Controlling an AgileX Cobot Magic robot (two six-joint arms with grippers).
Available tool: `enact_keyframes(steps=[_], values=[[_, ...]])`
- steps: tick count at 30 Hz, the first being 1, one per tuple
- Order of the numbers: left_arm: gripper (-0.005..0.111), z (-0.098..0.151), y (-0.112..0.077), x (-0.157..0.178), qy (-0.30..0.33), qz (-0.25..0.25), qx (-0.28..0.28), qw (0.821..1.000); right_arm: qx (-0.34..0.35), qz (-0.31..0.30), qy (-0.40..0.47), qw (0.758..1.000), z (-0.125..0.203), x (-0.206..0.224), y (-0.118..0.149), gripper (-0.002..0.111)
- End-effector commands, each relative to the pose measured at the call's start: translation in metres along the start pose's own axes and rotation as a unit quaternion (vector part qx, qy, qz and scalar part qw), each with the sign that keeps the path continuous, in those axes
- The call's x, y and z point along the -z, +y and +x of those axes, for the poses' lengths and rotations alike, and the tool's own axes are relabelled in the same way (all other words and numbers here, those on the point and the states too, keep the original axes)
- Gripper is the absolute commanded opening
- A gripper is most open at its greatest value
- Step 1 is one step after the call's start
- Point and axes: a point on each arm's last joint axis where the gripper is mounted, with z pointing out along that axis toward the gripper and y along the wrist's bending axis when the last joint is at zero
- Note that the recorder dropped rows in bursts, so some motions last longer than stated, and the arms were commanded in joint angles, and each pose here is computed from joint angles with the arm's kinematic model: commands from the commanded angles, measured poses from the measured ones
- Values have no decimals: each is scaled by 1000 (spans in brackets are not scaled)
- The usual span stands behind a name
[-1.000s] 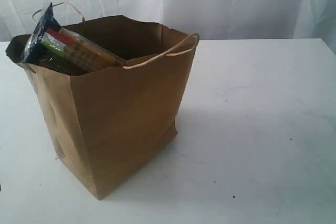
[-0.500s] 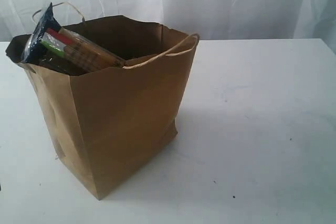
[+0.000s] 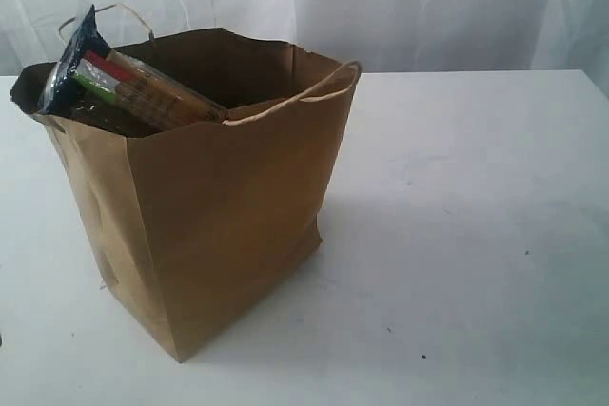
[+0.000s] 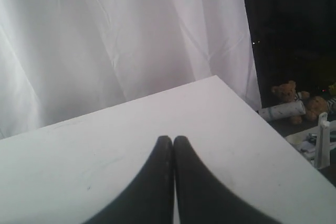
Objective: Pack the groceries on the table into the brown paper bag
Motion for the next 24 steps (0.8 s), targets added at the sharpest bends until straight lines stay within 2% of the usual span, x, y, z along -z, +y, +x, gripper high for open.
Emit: enact_keyframes(steps=[1,7,13,24], values=[[0,0,0,0,-3,0,3,1000,25,-14,-43,999,-7,1,3,0],[0,0,0,0,-3,0,3,1000,26,-31,-78,996,-13,2,6,0],[0,0,0,0,-3,0,3,1000,25,-29,-73,997,-12,2,6,0],[0,0,0,0,-3,0,3,1000,94,-42,-45,994,16,-1,5,0]])
